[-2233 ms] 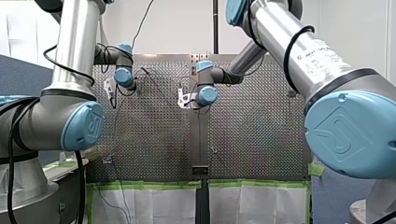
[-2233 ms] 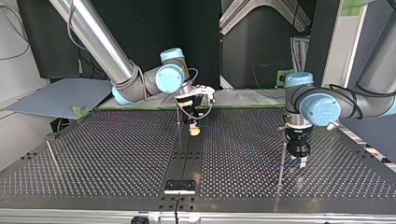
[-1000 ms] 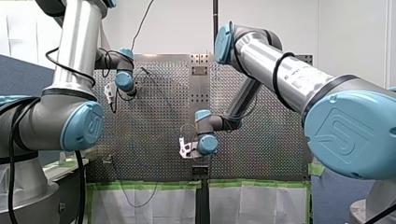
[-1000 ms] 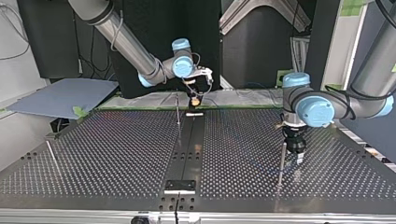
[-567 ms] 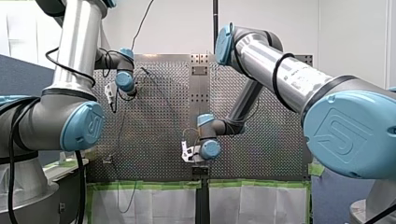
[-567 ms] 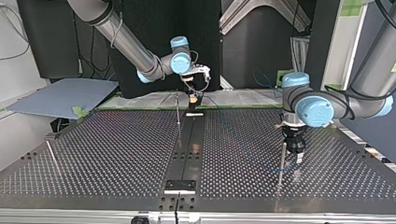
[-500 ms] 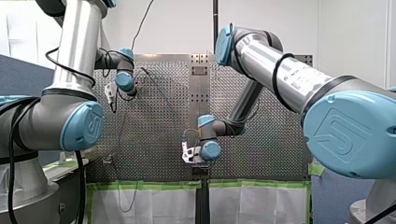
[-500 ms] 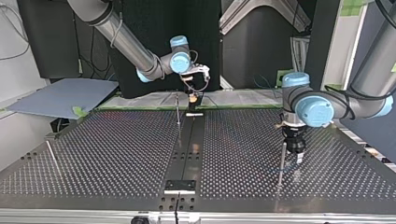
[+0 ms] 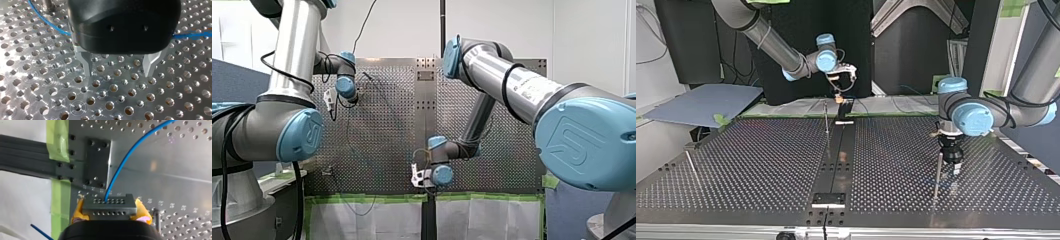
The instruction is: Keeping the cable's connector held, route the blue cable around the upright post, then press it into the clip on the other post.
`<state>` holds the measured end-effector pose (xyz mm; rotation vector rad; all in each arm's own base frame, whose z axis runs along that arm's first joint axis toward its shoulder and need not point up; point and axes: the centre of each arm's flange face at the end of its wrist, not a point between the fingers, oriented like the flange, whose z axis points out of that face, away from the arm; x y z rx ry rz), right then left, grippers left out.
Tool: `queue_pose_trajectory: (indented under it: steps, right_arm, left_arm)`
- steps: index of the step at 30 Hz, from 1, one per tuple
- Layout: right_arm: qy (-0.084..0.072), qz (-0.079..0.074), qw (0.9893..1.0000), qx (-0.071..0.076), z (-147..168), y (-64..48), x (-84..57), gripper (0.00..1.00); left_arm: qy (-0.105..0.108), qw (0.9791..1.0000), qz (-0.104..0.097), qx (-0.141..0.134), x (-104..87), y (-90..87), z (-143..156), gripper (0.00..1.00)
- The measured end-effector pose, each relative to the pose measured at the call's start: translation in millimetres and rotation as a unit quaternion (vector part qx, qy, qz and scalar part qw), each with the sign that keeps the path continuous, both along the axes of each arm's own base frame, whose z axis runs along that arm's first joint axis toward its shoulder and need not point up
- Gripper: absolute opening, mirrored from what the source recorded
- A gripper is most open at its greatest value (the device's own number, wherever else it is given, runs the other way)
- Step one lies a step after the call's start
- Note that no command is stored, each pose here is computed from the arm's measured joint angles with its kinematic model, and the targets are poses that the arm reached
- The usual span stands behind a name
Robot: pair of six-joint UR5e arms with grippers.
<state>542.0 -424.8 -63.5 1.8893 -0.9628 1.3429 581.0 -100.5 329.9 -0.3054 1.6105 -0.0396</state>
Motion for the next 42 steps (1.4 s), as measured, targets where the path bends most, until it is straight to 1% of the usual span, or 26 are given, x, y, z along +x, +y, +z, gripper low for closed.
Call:
queue_pose_trajectory:
  steps: [4, 9, 17, 23, 33, 42]
  right_arm:
    - [-0.003, -0.006, 1.0, 0.001, -8, -0.4, -9.4, 0.0]
    - [-0.012, -0.017, 0.9998, 0.002, -17, -2.9, -23.5, 0.0]
    - [-0.022, -0.037, 0.9991, 0.002, -28, -10.8, -49.4, 0.0]
    - [-0.025, -0.048, 0.9985, 0.0, -37, -14.4, -66.7, 0.0]
    - [-0.029, -0.059, 0.9978, -0.004, -54, -11.5, -90.9, 0.0]
    - [-0.034, -0.061, 0.9975, -0.005, -59, -14.8, -106.6, 0.0]
  left_arm:
    - [0.001, 1.0, 0.0, 0.0, -0.2, 0.1, 0, 1.0]
    - [0.001, 1.0, 0.003, 0.001, -0.2, 0.7, 0, 1.0]
    - [0.001, 1.0, 0.006, 0.002, -0.1, 2.5, 0, 1.0]
    - [0.002, 1.0, 0.008, 0.003, -0.1, 3.6, 0, 1.0]
    - [0.004, 0.9999, 0.009, 0.004, -0.5, 4.4, 0, 1.0]
    - [0.008, 0.9999, 0.011, 0.005, -1.5, 4.4, -1, 1.0]
